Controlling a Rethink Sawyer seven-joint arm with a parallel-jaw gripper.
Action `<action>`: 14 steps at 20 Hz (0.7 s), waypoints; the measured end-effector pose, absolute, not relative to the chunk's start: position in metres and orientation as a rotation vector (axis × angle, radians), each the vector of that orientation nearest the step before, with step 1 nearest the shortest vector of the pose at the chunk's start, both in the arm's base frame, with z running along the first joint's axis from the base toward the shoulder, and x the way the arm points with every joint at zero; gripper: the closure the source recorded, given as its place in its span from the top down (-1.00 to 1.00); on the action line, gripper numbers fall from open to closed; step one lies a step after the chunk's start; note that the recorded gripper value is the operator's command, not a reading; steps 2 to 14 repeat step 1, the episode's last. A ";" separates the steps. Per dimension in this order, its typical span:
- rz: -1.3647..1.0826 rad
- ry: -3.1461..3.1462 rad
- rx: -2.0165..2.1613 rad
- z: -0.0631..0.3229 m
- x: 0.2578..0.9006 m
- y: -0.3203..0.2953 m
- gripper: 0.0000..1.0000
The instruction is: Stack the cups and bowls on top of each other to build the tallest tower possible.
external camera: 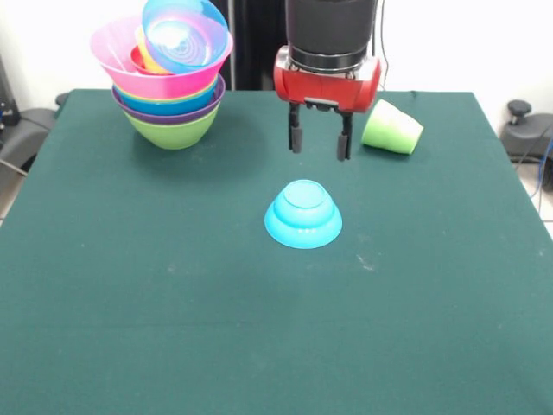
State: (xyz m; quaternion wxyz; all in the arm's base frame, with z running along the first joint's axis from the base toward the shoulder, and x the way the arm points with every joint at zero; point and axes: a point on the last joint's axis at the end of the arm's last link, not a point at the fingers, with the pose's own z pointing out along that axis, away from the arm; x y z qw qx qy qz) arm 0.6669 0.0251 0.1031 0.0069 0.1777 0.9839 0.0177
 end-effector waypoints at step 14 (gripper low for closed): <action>0.055 3.076 0.556 0.104 0.667 0.025 1.00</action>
